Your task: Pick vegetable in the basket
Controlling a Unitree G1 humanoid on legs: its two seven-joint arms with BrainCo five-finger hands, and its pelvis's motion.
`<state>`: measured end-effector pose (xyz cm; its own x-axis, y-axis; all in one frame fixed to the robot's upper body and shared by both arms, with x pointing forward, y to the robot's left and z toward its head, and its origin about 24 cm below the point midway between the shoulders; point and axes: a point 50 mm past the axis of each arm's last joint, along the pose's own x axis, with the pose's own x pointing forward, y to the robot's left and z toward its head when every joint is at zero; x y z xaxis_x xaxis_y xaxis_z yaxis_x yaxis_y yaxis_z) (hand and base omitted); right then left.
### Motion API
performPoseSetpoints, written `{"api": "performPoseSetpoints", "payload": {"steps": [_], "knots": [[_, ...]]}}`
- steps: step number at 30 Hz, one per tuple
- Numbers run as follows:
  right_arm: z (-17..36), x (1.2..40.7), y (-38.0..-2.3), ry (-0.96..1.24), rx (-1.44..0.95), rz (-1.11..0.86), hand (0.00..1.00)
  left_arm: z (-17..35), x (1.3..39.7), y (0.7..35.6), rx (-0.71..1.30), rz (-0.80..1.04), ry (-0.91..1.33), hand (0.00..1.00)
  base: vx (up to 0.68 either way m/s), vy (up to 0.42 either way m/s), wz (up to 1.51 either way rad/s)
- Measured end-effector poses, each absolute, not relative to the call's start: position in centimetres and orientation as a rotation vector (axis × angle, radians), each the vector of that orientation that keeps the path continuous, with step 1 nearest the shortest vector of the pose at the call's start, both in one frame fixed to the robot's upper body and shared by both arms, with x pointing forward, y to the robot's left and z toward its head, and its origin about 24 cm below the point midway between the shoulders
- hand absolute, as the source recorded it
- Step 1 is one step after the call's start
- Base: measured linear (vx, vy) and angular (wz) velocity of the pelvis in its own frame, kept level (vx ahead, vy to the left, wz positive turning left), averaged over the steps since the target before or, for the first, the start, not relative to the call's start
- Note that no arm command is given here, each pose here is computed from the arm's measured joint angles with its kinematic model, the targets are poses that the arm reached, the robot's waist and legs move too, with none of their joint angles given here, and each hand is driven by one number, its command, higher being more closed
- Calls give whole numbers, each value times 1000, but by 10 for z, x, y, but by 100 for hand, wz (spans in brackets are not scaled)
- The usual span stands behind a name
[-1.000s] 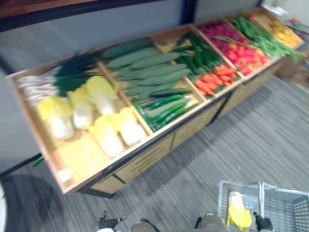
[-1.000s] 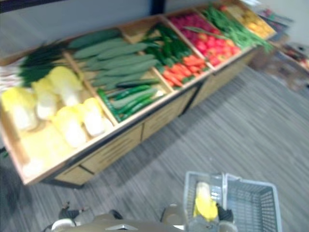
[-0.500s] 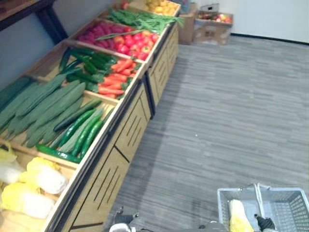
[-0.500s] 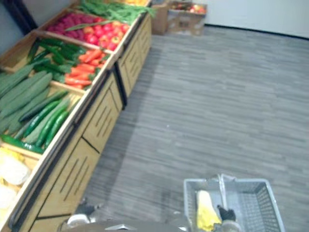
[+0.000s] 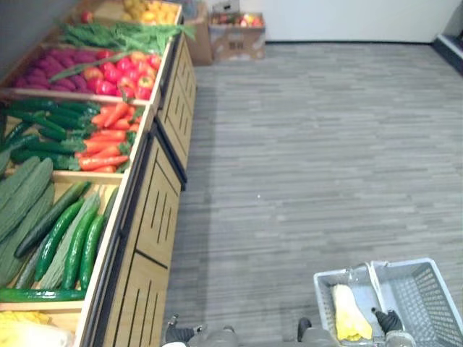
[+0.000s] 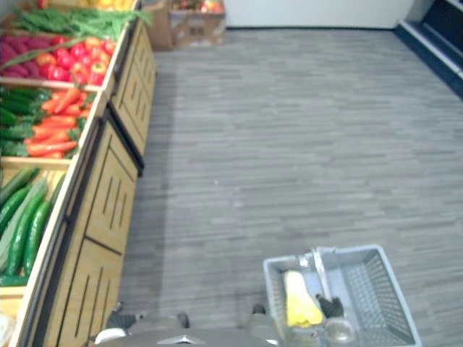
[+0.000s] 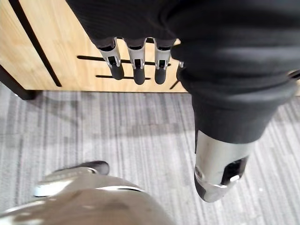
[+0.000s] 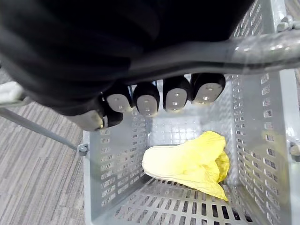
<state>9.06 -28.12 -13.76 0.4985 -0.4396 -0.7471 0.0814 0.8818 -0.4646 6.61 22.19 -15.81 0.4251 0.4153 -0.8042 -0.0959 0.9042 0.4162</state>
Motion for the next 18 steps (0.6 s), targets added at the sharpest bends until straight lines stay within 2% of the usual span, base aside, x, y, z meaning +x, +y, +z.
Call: {"api": "performPoseSetpoints", "payload": {"steps": [5,18], "knots": [[-138,75,-287,1034,-396,-358,100,-158,69,218,384,257,1081,0,63,71,8],[-145,87,-263,1024,-360,-294,100,-157,70,229,415,256,1085,0,8,-38,-15]]}}
